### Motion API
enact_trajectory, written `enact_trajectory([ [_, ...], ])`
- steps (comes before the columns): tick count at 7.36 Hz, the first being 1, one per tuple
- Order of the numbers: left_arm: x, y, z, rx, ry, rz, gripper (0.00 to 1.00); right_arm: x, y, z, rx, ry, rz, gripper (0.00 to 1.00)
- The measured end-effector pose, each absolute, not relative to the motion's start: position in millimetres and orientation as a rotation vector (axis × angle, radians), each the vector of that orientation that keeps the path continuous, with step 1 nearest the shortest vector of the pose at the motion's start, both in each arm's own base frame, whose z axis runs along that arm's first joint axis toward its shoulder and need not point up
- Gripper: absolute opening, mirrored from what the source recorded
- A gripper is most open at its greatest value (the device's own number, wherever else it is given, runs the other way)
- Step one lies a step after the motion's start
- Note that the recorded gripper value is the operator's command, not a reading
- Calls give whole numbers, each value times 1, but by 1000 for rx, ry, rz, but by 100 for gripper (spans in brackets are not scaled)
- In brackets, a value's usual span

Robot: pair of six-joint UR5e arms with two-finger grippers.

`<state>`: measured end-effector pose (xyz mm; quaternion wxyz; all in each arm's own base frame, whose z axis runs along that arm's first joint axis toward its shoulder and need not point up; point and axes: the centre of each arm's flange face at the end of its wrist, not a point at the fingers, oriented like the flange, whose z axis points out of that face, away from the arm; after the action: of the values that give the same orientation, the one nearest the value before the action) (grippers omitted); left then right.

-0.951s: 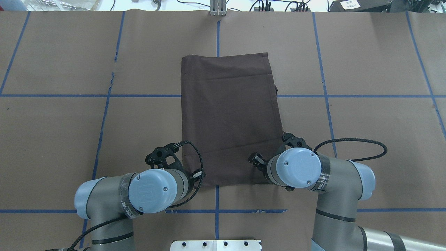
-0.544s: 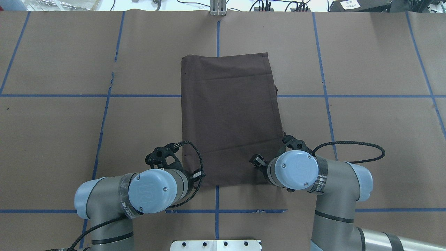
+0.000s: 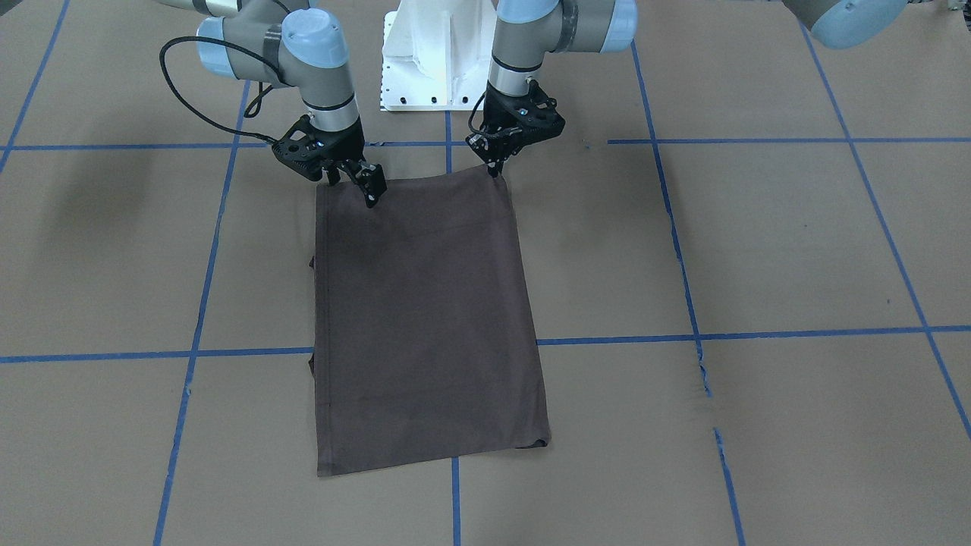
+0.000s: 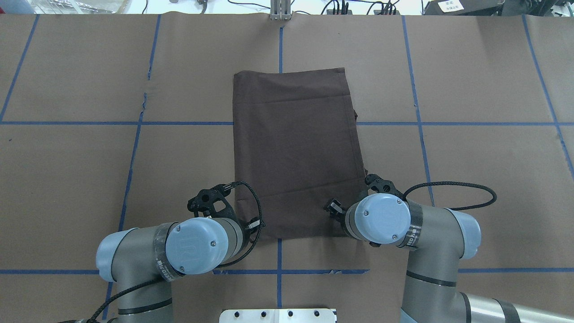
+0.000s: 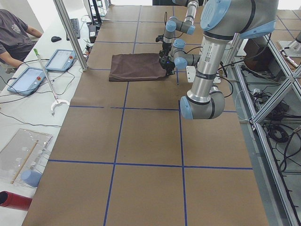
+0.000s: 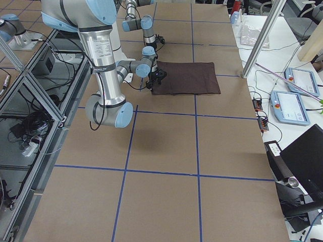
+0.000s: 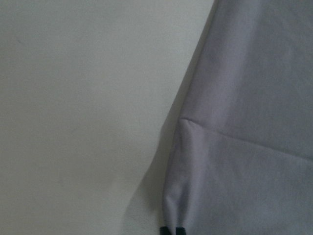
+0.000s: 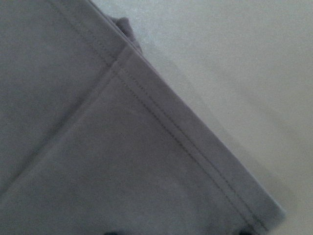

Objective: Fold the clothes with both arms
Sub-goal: 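Grasp the near end of the folded shirt with both grippers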

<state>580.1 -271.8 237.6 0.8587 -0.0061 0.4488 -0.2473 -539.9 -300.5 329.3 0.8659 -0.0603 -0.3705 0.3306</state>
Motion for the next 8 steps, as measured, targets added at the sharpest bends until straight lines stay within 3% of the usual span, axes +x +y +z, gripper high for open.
enact_trajectory([
  [1,580,-272,237,-13,943,-520,0,-540,-301,329,-126,-777,691,3],
  [2,580,-272,237,-13,943,-520,0,-540,-301,329,-125,-775,689,0],
  [8,580,-272,238,-12,942,-520,0,-540,-311,314,-117,-759,690,0],
])
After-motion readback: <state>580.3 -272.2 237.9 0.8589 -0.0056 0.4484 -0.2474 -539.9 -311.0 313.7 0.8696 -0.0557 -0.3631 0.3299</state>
